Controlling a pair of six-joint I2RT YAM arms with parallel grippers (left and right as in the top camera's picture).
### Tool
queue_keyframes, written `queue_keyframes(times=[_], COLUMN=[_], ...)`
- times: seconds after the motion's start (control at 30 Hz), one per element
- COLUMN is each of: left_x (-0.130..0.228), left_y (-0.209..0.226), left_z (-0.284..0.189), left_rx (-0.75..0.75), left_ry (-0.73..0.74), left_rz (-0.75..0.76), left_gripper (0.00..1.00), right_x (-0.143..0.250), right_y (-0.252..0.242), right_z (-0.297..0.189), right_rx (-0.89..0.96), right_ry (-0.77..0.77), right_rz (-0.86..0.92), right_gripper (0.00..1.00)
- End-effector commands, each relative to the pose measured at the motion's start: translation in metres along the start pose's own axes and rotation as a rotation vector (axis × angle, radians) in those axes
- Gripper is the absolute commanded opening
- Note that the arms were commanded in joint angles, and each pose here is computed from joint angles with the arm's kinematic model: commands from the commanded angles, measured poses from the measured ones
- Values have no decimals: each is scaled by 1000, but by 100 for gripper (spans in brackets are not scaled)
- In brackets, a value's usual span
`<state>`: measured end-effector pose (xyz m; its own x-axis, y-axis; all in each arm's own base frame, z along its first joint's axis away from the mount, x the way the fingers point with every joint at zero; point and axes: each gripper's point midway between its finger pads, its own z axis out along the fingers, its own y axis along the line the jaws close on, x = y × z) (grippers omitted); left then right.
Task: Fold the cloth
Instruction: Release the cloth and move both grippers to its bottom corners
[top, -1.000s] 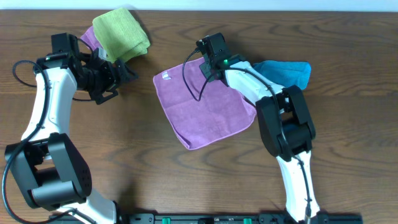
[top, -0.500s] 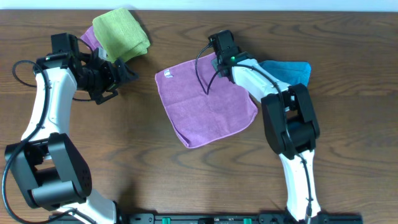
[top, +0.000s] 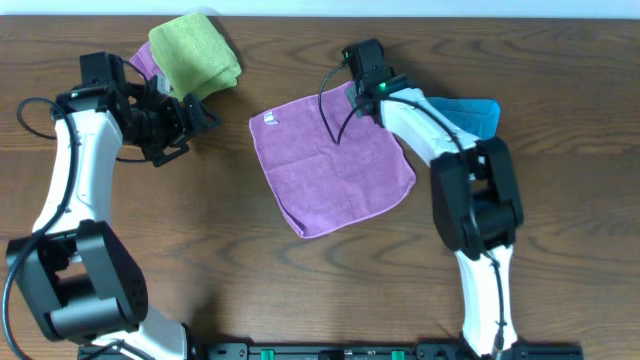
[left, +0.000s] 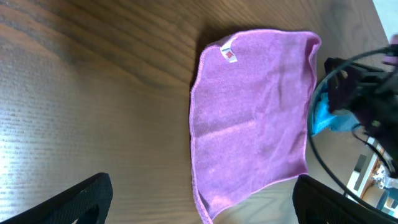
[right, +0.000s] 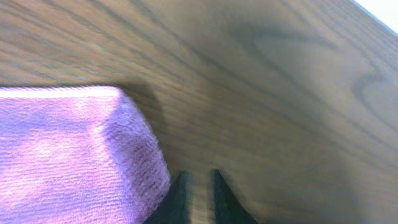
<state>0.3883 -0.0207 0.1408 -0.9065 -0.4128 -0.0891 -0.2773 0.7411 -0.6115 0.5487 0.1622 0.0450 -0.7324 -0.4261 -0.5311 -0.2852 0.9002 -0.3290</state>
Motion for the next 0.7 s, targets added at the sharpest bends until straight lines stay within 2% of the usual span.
queue_keyframes(times=[0.0, 0.03, 0.17, 0.27, 0.33, 0.53, 0.67], left_x=[4, 6, 20, 35, 47, 81, 112], left_y=[-17, -20, -35, -32, -31, -19, 2], left_z=[-20, -25, -53, -72, -81, -79, -49], left_rx=[35, 35, 32, -31, -58, -67, -35], left_ry=[-32, -39, -83, -105, -108, -85, -25], left_rz=[50, 56, 80, 39, 18, -99, -201], left_gripper=[94, 94, 94, 95, 95, 95, 95], right_x=[-39, -37, -20, -4, 10, 45, 63], right_y=[-14, -13, -5, -11, -17, -32, -37], right_z=[-55, -65, -99, -111, -116, -126, -127], right_rx=[-77, -109, -291, -371, -415, -520, -526], right_ry=[-101, -88, -17, 47, 95, 205, 242], right_rz=[47, 44, 68, 120, 149, 174, 186], right_gripper=[40, 41, 58, 70, 82, 99, 99])
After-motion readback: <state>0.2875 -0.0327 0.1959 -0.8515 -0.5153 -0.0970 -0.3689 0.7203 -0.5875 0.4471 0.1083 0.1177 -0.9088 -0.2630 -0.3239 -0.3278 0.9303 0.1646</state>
